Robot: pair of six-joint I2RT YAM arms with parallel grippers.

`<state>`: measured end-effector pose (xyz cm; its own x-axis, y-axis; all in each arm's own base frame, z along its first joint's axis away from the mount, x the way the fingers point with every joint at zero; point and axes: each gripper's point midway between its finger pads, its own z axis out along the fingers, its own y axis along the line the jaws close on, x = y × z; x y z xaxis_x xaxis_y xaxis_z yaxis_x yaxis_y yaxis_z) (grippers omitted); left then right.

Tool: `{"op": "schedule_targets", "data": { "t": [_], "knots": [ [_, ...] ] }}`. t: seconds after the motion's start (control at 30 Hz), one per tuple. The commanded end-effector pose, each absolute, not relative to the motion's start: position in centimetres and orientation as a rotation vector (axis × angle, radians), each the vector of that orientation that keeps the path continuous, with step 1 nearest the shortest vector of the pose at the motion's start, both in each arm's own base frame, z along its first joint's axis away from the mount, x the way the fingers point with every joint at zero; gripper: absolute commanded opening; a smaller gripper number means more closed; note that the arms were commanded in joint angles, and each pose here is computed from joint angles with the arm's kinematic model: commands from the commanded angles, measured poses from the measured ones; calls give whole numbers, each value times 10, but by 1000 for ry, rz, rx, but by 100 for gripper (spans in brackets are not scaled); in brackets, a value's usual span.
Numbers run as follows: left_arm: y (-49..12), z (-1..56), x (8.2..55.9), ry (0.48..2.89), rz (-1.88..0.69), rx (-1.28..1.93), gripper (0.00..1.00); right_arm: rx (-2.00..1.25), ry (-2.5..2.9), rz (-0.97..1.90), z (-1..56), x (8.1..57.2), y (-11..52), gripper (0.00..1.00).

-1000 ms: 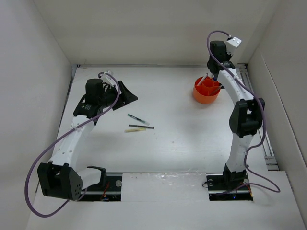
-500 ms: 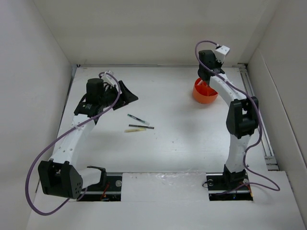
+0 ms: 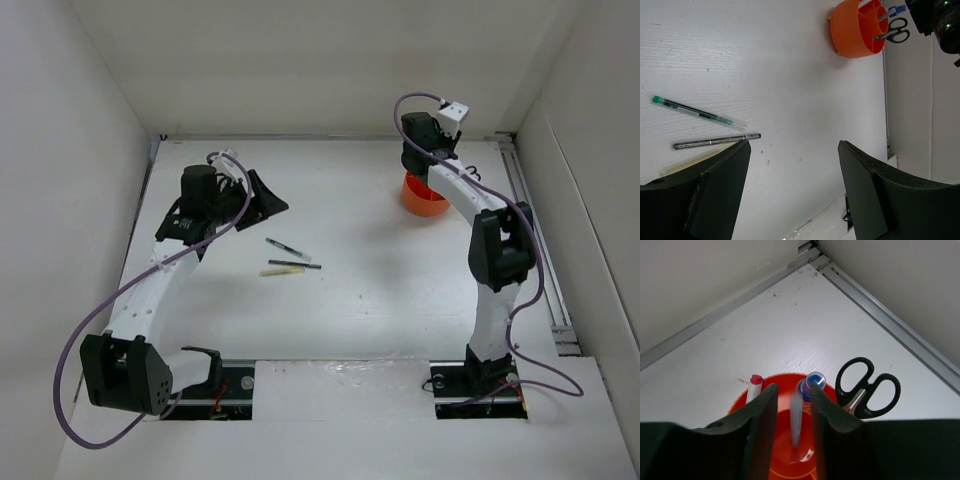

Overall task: Sort the stationery into containers
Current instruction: Place the pen in the storage box, then move the pen to the center of the board.

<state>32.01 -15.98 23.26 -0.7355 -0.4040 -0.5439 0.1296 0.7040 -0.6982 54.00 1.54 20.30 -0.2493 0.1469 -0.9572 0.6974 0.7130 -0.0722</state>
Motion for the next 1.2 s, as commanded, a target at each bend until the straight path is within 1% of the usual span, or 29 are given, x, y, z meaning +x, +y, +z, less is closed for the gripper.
{"op": "schedule_targets", "data": {
  "t": [0.0,0.03,0.07,0.2,0.23,0.27,0.33,0.37,0.4,0.43,0.47,0.5,0.53,0.57,0.63,0.67,0.7,0.77,0.8,0.83,0.87,0.9,0.93,0.97,1.0,1.03,1.07,1.1,1.17],
  "knots": [
    [-164,250,318,2135,-1005,-159,68,712,1680,-538,254,528,21,40],
    [-164,250,318,2135,-1005,-159,68,705,1680,-529,259,525,25,46],
    [-164,250,318,2135,-1005,-159,68,712,1684,-528,257,524,25,48],
    [-163,253,317,2125,-996,-161,68,699,1702,-426,279,507,45,54],
    [-163,257,318,2115,-997,-157,68,679,1723,-385,280,505,56,54],
    [-161,257,320,2113,-983,-166,66,665,1743,-327,284,505,63,50],
    [-157,264,324,2087,-954,-191,65,550,1863,-123,276,502,108,35],
    [-155,273,325,2063,-946,-204,63,497,1900,-35,275,500,127,26],
    [-150,277,330,2045,-908,-228,61,437,1951,48,269,496,147,6],
    [-146,281,331,2028,-896,-252,59,325,2029,193,258,486,186,0],
    [-143,296,329,1991,-888,-273,54,261,2070,273,249,476,207,0],
    [-135,304,331,1967,-866,-309,53,177,2100,373,244,467,232,0],
    [-129,313,332,1933,-841,-335,53,80,2138,510,241,452,262,0],
    [-125,320,334,1921,-828,-348,53,8,2154,570,235,438,291,0],
    [-124,345,332,1878,-835,-332,53,-124,2209,626,212,425,324,0],
    [-123,349,332,1871,-828,-336,53,-229,2257,691,203,405,350,0],
    [-123,355,332,1859,-830,-332,53,-277,2283,706,191,407,368,0],
    [-121,357,331,1848,-822,-336,53,-384,2323,707,175,401,392,12],
    [-120,367,328,1826,-826,-328,53,-429,2320,716,183,396,409,18],
    [-118,373,328,1813,-817,-333,53,-482,2371,700,154,395,421,23],
    [-115,377,329,1804,-802,-345,53,-497,2384,698,148,394,429,33],
    [-113,382,328,1796,-787,-338,53,-541,2425,688,139,385,436,38],
    [-111,396,329,1770,-771,-326,53,-552,2418,695,134,391,450,43],
    [-108,399,329,1775,-736,-313,53,-546,2427,676,128,396,452,53],
    [-105,406,331,1765,-706,-317,53,-559,2437,657,121,393,459,56],
    [-102,428,330,1723,-691,-306,53,-576,2431,665,129,390,468,59],
    [-104,430,333,1730,-682,-296,53,-575,2474,621,102,394,468,62],
    [-104,437,331,1720,-684,-293,53,-592,2482,609,95,389,474,68],
    [-109,434,336,1736,-700,-281,53,-607,2480,544,80,383,483,72]
  ]
}}
